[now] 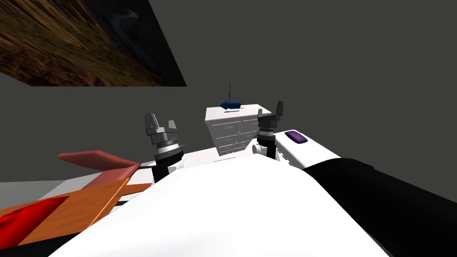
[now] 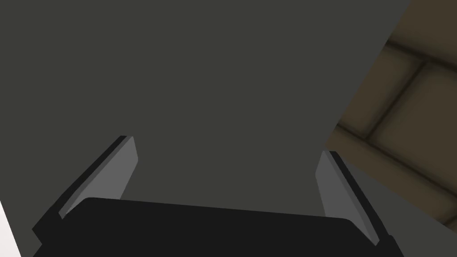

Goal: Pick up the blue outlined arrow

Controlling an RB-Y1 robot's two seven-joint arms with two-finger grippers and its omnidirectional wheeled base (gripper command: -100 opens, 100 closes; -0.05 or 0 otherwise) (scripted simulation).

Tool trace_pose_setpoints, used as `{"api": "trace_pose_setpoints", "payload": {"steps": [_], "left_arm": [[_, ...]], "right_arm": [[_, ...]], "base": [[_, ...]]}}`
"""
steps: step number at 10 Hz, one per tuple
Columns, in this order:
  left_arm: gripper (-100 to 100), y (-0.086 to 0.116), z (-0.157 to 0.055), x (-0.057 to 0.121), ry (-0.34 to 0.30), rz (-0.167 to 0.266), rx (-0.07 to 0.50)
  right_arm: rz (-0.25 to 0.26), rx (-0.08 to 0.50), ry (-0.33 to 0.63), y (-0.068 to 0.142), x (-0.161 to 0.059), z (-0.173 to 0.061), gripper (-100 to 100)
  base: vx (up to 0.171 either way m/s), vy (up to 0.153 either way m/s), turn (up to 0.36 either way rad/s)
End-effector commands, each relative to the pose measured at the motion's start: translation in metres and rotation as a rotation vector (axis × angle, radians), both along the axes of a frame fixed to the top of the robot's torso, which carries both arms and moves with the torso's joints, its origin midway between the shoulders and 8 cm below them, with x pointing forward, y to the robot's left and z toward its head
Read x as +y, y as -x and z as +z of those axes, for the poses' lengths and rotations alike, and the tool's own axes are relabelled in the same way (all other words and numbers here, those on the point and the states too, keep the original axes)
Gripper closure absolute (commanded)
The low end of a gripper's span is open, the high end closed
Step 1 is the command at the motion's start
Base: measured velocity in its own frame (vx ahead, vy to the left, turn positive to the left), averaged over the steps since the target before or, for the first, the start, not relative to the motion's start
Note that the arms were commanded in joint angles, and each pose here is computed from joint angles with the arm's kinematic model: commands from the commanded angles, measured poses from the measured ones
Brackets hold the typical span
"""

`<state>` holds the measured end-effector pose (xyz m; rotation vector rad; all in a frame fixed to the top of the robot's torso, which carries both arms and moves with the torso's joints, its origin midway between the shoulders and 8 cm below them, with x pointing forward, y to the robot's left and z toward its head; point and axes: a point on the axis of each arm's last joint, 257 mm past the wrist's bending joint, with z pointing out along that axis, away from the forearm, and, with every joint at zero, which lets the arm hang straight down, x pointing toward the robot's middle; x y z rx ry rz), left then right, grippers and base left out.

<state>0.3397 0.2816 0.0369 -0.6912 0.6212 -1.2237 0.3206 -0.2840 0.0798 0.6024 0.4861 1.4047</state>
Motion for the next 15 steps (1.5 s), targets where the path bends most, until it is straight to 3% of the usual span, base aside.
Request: {"api": "trace_pose_setpoints", "payload": {"steps": [1, 7, 15], "left_arm": [[0, 0.000, 0.000, 0.000, 0.000, 0.000, 0.000], [0, 0.000, 0.000, 0.000, 0.000, 0.000, 0.000], [0, 0.000, 0.000, 0.000, 0.000, 0.000, 0.000]], "right_arm": [[0.001, 0.009, 0.054, -0.001, 0.001, -0.003, -100], [-0.033, 0.050, 0.279, -0.003, -0.008, -0.021, -100], [-0.113, 0.144, 0.674, -0.002, -0.051, -0.060, -100]], "base": [[0.000, 0.007, 0.044], [0.001, 0.013, 0.069], [0.003, 0.016, 0.099]]}}
